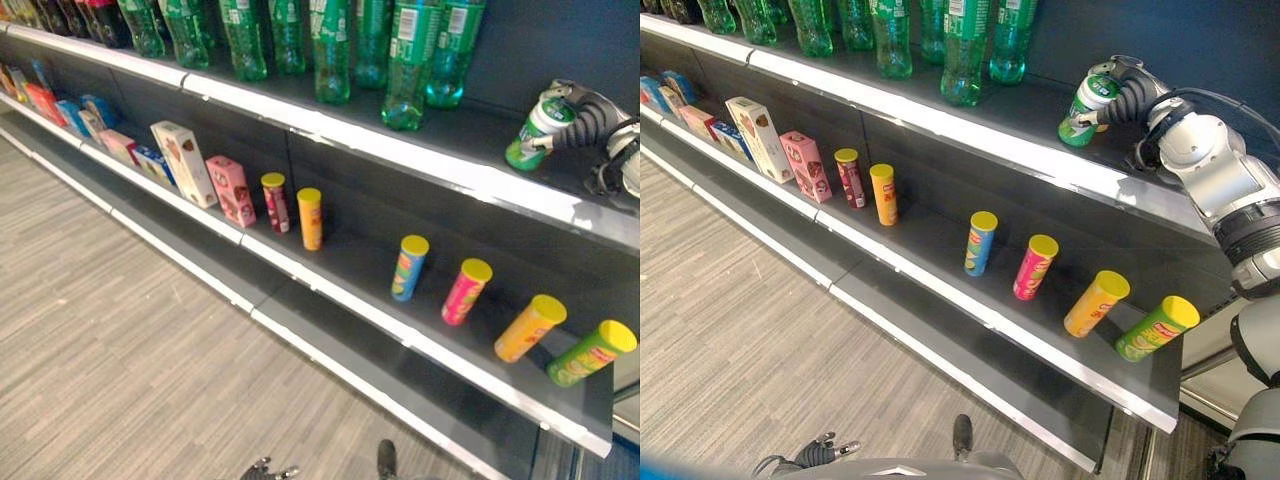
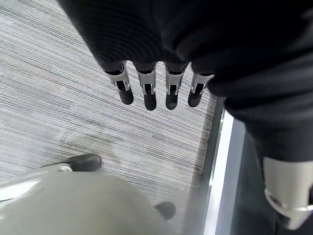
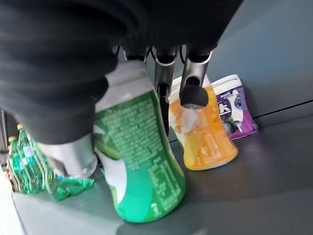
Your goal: Put the goods on the table back onto the shelves and tidy them up.
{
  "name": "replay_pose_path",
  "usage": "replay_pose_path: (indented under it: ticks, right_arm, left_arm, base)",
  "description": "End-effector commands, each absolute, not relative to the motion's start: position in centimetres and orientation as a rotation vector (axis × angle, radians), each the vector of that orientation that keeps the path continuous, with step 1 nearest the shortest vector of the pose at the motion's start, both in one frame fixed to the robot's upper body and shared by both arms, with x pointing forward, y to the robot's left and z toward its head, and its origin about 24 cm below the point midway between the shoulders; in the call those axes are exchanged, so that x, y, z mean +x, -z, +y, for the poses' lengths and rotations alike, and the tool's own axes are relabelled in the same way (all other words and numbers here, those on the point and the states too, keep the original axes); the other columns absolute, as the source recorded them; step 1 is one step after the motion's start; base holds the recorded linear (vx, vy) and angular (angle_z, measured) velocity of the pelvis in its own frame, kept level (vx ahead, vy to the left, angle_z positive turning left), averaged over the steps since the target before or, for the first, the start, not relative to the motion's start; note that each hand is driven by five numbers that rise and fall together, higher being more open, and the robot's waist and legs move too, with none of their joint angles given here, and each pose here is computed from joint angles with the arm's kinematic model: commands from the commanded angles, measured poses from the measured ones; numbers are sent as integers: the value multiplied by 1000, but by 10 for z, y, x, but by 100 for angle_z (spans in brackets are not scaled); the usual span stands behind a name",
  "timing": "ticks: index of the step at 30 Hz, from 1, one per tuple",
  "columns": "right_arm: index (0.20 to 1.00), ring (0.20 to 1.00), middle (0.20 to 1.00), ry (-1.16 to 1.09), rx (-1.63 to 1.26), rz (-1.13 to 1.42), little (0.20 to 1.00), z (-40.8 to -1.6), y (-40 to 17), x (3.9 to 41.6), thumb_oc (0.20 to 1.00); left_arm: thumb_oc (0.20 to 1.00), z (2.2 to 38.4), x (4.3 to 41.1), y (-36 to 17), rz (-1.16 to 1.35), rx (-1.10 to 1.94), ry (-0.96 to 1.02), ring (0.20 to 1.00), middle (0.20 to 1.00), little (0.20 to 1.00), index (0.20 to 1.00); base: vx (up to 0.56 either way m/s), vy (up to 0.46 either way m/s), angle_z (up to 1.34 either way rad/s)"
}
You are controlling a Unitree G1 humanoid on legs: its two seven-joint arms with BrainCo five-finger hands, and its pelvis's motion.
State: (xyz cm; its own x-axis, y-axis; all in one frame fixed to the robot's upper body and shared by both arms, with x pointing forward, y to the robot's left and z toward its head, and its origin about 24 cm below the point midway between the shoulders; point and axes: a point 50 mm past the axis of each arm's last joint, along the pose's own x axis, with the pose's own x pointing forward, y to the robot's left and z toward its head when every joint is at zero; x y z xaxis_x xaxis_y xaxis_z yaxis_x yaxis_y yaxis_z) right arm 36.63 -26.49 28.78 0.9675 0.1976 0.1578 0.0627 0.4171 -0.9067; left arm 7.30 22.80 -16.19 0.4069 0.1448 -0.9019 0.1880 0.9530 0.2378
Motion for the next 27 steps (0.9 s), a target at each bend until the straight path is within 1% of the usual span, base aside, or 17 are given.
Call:
replay_pose_path:
  ticks: [1, 14, 27]
  right_arm:
    - [200, 200, 200, -77, -1174, -296, 200, -262, -316, 365, 200]
    - [200, 200, 200, -207, -1201, -281, 200, -254, -310, 355, 200]
    - [200, 200, 200, -211, -1217, -230, 200, -259, -302, 357, 200]
  left_arm:
    - [1000, 245, 99, 150, 1060, 387, 40, 1000, 1000, 1000, 1000]
    - [1000, 238, 110, 148, 1024, 406, 105, 1000, 1000, 1000, 1000]
    - [1000, 238, 109, 147, 1022, 403, 109, 1000, 1000, 1000, 1000]
  base:
    - [0, 0, 0]
    - [0, 0, 0]
    - [-2, -1, -1]
